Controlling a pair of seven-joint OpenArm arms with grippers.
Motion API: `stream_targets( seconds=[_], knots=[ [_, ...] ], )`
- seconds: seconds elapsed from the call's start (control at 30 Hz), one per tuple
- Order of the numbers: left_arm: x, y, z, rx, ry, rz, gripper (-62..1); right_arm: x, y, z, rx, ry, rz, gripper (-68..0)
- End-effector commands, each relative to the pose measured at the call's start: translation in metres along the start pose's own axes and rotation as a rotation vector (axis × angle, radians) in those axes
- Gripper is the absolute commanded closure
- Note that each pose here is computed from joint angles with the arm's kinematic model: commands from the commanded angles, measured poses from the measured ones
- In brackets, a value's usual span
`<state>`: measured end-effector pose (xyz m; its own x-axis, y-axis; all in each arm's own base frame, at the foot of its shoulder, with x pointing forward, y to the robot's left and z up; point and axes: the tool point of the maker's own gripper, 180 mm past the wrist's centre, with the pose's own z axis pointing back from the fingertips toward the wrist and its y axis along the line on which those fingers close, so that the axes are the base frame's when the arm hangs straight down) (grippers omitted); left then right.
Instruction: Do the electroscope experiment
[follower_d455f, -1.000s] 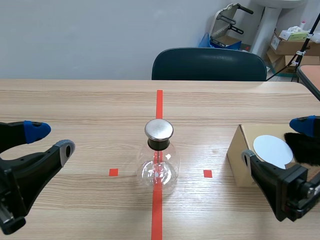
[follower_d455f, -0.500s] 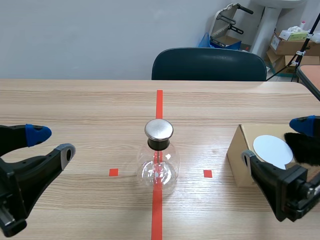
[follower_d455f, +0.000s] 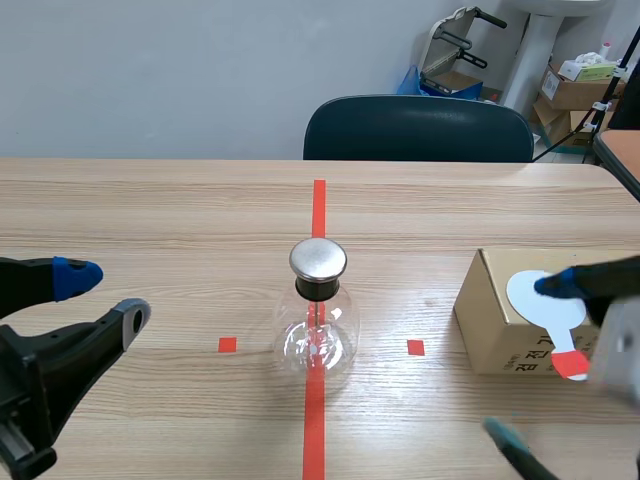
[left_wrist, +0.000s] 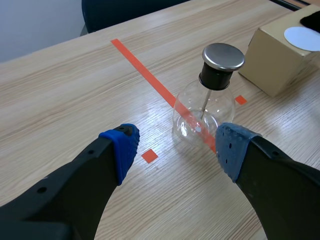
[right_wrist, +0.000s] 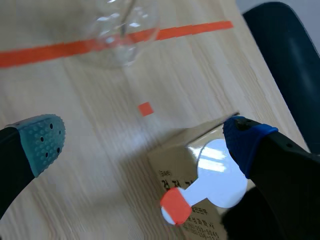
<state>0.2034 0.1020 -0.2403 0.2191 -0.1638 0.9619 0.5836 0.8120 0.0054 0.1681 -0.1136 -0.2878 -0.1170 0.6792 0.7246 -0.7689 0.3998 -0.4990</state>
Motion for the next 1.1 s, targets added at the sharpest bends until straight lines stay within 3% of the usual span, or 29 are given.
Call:
stream_targets(
  seconds=[0.0,0.13,0.4,0.7,0.9,1.07],
  knots=[
    [0.003,-0.002,0.0,-0.01,-0.01,-0.002,-35.6,0.002,0.011,0.005,0.013,-0.008,0.048,-67.9],
    [0.001,-0.013,-0.001,-0.079,0.009,-0.03,-35.6,-0.001,0.023,0.016,-0.019,0.01,0.251,-67.9],
    [0.006,-0.048,0.001,-0.252,-0.031,-0.045,-35.6,-0.024,0.025,0.028,-0.148,0.108,0.489,-67.9],
    [0.015,-0.077,0.014,-0.427,-0.094,-0.057,-35.6,-0.062,0.037,0.03,-0.197,0.214,0.647,-67.9],
    [0.022,-0.089,0.023,-0.505,-0.132,-0.045,-35.6,-0.065,0.019,0.029,-0.343,0.238,0.748,-67.9],
    [0.025,-0.099,0.031,-0.566,-0.157,-0.026,-35.6,-0.072,0.005,0.027,-0.437,0.298,0.778,-67.9]
  ],
)
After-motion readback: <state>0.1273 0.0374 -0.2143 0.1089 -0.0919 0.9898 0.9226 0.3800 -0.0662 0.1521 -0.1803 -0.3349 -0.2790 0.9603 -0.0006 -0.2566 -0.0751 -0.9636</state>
